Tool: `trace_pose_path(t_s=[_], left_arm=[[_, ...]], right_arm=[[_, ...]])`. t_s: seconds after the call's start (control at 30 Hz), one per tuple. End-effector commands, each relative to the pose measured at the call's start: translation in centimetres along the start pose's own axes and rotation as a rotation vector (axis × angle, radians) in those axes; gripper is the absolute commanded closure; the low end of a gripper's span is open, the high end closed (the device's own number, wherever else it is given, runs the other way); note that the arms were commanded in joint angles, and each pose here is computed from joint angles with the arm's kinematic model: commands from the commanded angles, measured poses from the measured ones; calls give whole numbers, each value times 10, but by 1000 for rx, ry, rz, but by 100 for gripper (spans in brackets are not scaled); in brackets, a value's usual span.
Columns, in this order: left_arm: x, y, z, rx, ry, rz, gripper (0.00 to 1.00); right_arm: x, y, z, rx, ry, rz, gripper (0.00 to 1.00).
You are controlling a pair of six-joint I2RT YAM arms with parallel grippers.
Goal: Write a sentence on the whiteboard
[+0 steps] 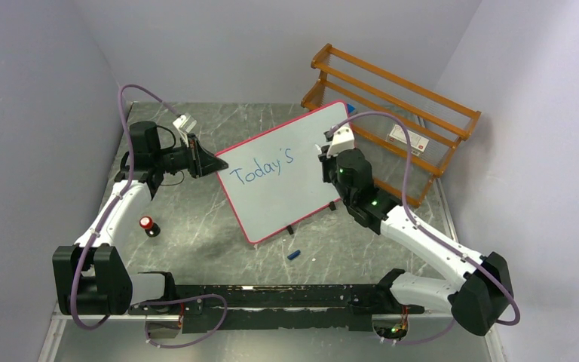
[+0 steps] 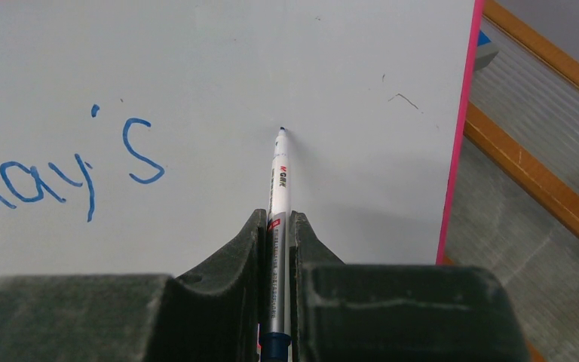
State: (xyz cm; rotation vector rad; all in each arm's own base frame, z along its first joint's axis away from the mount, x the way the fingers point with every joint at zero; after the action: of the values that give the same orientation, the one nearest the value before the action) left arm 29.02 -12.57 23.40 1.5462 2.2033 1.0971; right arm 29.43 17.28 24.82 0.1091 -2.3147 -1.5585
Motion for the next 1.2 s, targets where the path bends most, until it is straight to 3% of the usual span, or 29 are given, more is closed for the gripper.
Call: trace_pose_path(t_s=[0.0, 0.7, 1.17], left_arm=[[1, -15, 21, -1, 87, 23, 95], [1, -14, 19, -7, 74, 22, 95], [1, -15, 19, -3, 76, 22, 95]], right_arm=[[-4, 18, -8, -18, -24, -51, 100], [-10, 22, 2, -12, 46, -55, 100], [-1, 4, 11, 1, 115, 14, 100]])
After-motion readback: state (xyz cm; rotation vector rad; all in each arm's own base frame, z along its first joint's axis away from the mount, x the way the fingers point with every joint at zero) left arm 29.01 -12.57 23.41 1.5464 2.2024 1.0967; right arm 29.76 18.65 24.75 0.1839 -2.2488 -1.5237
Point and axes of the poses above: each gripper's point midway between its finger pads, its own x axis back along the fingers, its own z axis along the line the jaws close on, y = z × x, the point moved 4 cm from there along x, back along the fingers, and after that the axes turned 15 degrees about x, right-handed, at the moved point
